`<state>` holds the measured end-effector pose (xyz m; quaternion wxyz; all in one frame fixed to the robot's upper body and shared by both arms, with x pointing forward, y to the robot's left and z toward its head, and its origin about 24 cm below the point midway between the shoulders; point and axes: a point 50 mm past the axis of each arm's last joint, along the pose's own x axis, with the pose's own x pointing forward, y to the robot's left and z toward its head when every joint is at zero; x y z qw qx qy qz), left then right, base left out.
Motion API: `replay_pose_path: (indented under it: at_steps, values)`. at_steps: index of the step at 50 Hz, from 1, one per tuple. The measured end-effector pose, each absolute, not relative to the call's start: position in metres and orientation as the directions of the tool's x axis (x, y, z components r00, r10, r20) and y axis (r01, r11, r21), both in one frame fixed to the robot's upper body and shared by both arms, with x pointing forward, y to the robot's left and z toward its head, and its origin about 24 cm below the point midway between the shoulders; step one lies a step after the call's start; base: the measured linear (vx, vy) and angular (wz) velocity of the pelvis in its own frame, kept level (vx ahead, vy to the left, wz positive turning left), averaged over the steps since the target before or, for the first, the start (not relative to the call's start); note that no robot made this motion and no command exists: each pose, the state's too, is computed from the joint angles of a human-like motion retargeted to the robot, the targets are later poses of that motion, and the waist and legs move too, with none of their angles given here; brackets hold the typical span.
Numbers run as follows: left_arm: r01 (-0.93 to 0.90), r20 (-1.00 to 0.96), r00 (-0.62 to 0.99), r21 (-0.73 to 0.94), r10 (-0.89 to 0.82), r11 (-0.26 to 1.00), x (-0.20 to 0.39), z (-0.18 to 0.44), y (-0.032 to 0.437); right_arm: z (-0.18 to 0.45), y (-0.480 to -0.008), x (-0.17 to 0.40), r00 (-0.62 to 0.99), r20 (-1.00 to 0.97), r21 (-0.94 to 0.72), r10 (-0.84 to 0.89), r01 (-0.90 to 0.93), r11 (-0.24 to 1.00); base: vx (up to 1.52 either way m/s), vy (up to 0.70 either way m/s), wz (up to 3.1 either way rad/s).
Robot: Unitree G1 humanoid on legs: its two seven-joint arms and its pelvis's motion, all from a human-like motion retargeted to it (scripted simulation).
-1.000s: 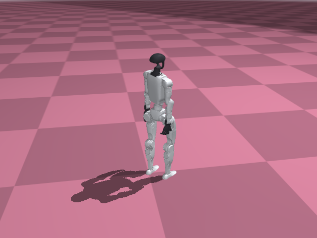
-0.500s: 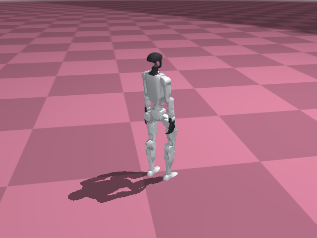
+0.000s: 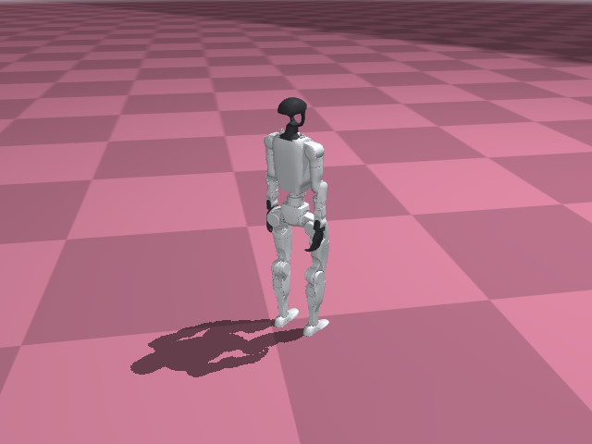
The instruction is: In place motions
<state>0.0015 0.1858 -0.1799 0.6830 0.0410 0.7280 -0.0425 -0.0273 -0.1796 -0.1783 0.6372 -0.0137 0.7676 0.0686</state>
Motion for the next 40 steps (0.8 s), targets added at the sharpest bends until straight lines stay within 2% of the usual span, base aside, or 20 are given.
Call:
replay_pose_path:
  at_steps: [10,22,40]
  values:
    - [0.088,-0.999,-0.047,-0.019,-0.015,0.996,0.006,-0.180,0.183,-0.178,-0.192,-0.012,-0.140,-0.990,0.046,0.027,-0.137,0.990,-0.07,0.02,0.26]
    - [0.056,-0.995,-0.097,0.009,0.014,0.998,-0.012,-0.179,0.192,-0.181,-0.183,0.015,-0.028,-0.997,0.077,0.074,-0.119,0.990,0.00,0.00,0.00]
    - [0.134,-0.996,0.083,-0.003,-0.015,0.991,0.047,-0.178,0.194,-0.179,-0.180,-0.017,-0.140,-0.988,0.079,0.066,-0.092,0.993,-0.12,-0.07,0.95]
